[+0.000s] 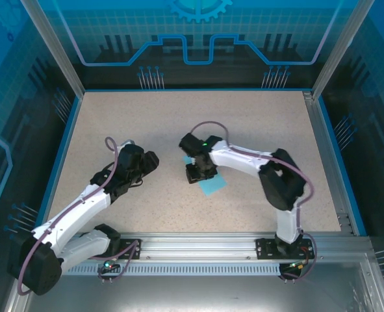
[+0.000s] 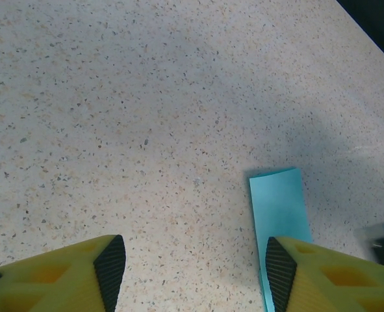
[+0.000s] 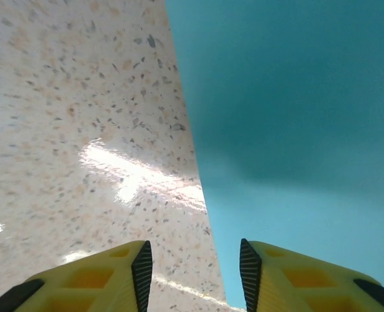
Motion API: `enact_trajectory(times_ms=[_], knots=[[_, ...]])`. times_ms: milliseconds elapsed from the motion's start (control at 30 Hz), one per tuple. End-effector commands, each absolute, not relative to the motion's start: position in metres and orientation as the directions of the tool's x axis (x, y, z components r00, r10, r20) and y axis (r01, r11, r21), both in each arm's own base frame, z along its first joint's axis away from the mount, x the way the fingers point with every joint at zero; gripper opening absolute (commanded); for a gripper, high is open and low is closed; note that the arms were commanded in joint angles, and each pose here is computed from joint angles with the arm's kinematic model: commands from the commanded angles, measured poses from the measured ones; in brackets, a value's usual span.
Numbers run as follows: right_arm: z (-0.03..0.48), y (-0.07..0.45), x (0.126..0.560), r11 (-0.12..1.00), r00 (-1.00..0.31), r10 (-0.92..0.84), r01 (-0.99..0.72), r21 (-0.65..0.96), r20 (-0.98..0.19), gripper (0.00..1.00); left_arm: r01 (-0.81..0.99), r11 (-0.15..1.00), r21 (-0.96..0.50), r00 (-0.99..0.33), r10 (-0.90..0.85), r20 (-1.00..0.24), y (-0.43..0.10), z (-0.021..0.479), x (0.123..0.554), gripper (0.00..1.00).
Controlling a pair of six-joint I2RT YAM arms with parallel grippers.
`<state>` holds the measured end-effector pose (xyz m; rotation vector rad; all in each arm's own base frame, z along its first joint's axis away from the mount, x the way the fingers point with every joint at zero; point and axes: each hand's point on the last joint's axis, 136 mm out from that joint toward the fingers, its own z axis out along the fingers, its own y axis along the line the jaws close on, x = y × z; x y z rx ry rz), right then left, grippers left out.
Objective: Fold a paper plane with a square sheet of paper (pick it up from the middle)
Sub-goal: Turn over the paper at the center of the table.
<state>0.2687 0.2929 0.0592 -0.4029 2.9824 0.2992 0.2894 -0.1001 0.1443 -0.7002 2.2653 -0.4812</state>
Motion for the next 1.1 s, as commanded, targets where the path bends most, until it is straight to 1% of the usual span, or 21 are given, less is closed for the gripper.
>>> enact_trajectory(times_ms=[0,67,167,333,600,733,767,967,1067], knots=[[0.094,0.302,0.285,0.859,-0.970,-0.117,-0.206,0.469,-0.213,0.39,-0.351,0.779,-0.519,-0.619,-0.609,-0.496,-0.102,0.139,0.291,0.62],[0.092,0.291,0.289,0.825,-0.975,-0.054,-0.164,0.541,-0.214,0.31,-0.336,0.780,-0.528,-0.640,-0.600,-0.480,-0.109,0.137,0.293,0.63],[0.079,0.278,0.286,0.790,-0.985,-0.007,-0.110,0.603,-0.171,0.21,-0.306,0.782,-0.543,-0.681,-0.579,-0.450,-0.123,0.133,0.298,0.62],[0.055,0.277,0.277,0.778,-0.994,-0.001,-0.068,0.625,-0.107,0.17,-0.274,0.781,-0.561,-0.746,-0.541,-0.389,-0.145,0.124,0.305,0.62],[0.019,0.281,0.262,0.799,-0.999,0.047,0.025,0.601,-0.021,0.16,-0.240,0.776,-0.583,-0.795,-0.502,-0.341,-0.163,0.119,0.311,0.62],[0.006,0.284,0.263,0.798,-0.992,0.122,0.105,0.594,0.011,0.16,-0.225,0.774,-0.591,-0.820,-0.478,-0.315,-0.172,0.116,0.312,0.61],[-0.005,0.278,0.254,0.807,-0.988,0.148,0.144,0.573,0.040,0.16,-0.222,0.772,-0.595,-0.824,-0.475,-0.310,-0.174,0.115,0.313,0.61],[-0.021,0.277,0.251,0.770,-0.944,0.316,0.314,0.555,0.095,0.18,-0.212,0.764,-0.609,-0.845,-0.457,-0.279,-0.183,0.110,0.316,0.61],[-0.016,0.282,0.255,0.744,-0.937,0.339,0.324,0.585,0.088,0.20,-0.199,0.756,-0.623,-0.857,-0.443,-0.263,-0.190,0.110,0.317,0.60]])
